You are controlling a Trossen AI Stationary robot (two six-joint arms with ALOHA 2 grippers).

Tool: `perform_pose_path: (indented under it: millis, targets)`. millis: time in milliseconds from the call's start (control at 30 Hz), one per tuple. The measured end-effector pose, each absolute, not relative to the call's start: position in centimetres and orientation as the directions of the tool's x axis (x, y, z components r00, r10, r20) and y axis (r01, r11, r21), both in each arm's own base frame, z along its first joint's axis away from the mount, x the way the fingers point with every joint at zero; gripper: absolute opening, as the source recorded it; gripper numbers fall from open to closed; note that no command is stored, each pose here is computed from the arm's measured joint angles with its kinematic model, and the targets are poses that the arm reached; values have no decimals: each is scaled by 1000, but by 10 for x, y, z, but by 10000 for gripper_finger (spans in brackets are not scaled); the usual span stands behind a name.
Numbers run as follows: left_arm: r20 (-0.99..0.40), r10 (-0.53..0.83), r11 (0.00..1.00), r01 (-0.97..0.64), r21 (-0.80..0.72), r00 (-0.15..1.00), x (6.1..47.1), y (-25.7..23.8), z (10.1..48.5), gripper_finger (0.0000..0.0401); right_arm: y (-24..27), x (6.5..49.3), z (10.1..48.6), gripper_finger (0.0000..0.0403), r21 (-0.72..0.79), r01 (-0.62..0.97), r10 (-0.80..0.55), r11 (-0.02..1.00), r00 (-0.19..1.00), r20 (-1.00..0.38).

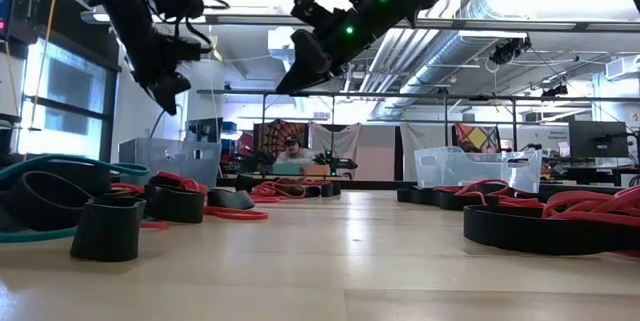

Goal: Sort rubber bands into baskets
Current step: Put the blue rubber band into the black bin

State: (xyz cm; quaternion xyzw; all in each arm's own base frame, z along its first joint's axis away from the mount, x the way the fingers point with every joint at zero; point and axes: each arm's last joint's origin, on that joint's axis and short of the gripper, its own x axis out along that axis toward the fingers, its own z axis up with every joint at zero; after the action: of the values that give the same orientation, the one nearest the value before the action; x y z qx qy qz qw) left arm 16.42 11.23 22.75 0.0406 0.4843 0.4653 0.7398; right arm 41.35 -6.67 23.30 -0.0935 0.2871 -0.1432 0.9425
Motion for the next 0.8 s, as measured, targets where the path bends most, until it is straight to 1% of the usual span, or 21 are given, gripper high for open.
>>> perform_pose_path:
  millis: [200,300,400,467,533,667,700,800]
  targets:
    - [-706,696,595,-657,463,133,162,116,220,4,-66,412,231,117,-260,210,-321,943,782,-534]
    - [-703,696,606,-644,466,146,164,114,220,24,-66,412,230,117,-260,205,-319,944,776,-545]
    - [-701,695,622,-622,476,159,166,112,221,55,-66,411,228,113,-241,183,-291,953,773,-563]
    - [-694,698,625,-620,474,174,168,111,221,79,-65,411,226,100,-231,178,-280,957,777,-564]
    - [-690,699,631,-616,472,187,169,109,222,103,-65,409,218,78,-228,176,-276,958,788,-551]
    - [-675,699,647,-612,456,236,169,103,228,146,-65,402,198,13,-192,181,-258,964,806,-533]
    - [-672,693,658,-609,443,261,170,101,230,154,-65,399,192,8,-178,185,-252,967,811,-528]
    - [-665,651,721,-571,392,365,171,91,237,171,-64,391,177,15,-132,207,-246,969,809,-533]
